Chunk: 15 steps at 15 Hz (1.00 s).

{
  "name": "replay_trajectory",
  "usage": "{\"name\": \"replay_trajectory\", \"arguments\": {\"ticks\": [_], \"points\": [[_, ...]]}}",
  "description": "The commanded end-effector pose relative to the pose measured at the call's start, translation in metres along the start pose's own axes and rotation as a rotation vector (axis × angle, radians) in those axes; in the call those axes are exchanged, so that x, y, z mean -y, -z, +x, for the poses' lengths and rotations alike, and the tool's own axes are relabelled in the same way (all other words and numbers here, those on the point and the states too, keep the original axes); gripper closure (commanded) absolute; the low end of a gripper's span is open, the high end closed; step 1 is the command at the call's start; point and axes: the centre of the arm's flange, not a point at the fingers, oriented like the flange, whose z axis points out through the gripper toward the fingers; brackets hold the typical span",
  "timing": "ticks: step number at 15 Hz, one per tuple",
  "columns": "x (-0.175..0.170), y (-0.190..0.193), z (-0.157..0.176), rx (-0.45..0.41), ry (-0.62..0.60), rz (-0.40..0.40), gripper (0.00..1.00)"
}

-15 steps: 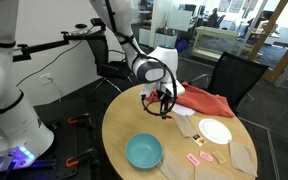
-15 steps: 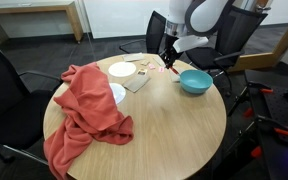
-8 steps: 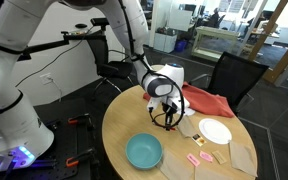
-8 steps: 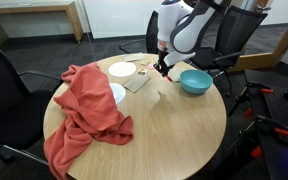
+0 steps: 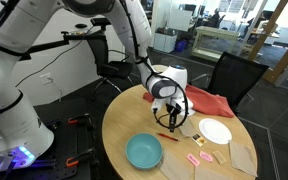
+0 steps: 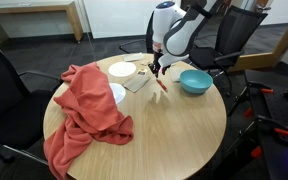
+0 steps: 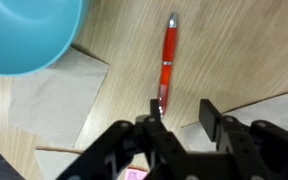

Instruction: Pick the marker from the bowl and put it on the table

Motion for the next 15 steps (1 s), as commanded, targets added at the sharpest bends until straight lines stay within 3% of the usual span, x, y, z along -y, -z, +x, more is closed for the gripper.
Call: {"name": "replay_trajectory", "arguments": {"ticks": [1,4,5,12,15], "points": [[0.007,0.009,-0.002,0.005,-0.019,0.014,0.24],[0.008,0.013,-0.011,0.013,-0.01,0.024,0.02],[0.008,0.015,-0.012,0.012,-0.008,0.026,0.0],[0.002,0.023,-0.019,0.006,-0.007,0.038,0.0],[0.008,0.009,-0.008,0.004,0.009,0.017,0.0]]}}
